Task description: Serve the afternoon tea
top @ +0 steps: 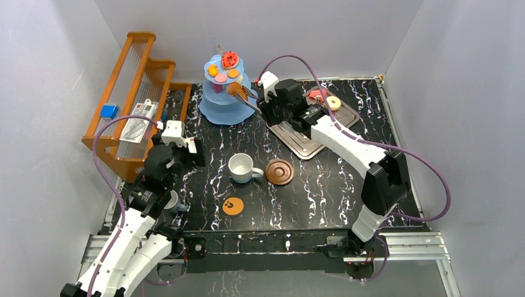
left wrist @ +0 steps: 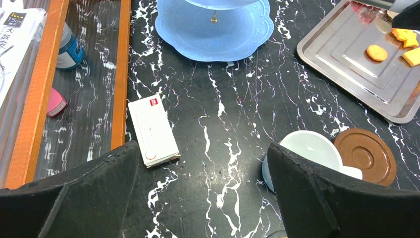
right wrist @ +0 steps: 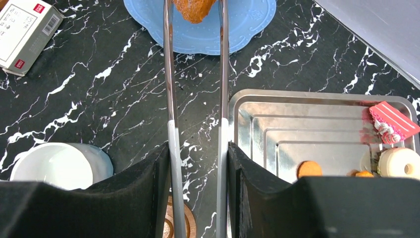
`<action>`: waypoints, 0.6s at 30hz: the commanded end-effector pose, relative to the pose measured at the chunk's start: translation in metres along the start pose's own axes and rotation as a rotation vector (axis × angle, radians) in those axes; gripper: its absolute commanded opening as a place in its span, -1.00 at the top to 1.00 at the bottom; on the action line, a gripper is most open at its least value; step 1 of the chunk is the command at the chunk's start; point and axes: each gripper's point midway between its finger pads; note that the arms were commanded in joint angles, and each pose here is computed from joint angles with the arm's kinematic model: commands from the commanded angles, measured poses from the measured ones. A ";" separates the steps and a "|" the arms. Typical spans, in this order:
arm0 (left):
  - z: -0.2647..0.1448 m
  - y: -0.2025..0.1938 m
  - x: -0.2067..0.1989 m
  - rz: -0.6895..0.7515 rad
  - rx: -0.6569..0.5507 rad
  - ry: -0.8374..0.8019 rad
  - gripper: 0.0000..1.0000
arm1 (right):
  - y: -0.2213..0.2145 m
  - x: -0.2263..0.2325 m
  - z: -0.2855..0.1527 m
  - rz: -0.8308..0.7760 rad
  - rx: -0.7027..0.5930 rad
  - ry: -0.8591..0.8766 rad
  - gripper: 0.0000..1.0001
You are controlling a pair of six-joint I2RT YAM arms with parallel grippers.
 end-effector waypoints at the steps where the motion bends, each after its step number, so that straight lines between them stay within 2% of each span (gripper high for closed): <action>1: -0.006 0.018 -0.001 -0.009 -0.054 0.001 -0.95 | 0.056 -0.009 -0.004 -0.026 -0.155 -0.025 0.19; 18: -0.007 0.019 -0.001 -0.011 -0.060 0.003 -0.95 | 0.061 0.011 0.041 -0.042 -0.141 0.029 0.18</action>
Point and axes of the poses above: each gripper's point midway between its finger pads, its own z axis out along the fingers, its own x axis along the line the jaws close on, y = z × x, and after that the axes turned 9 degrees about -z, right-handed
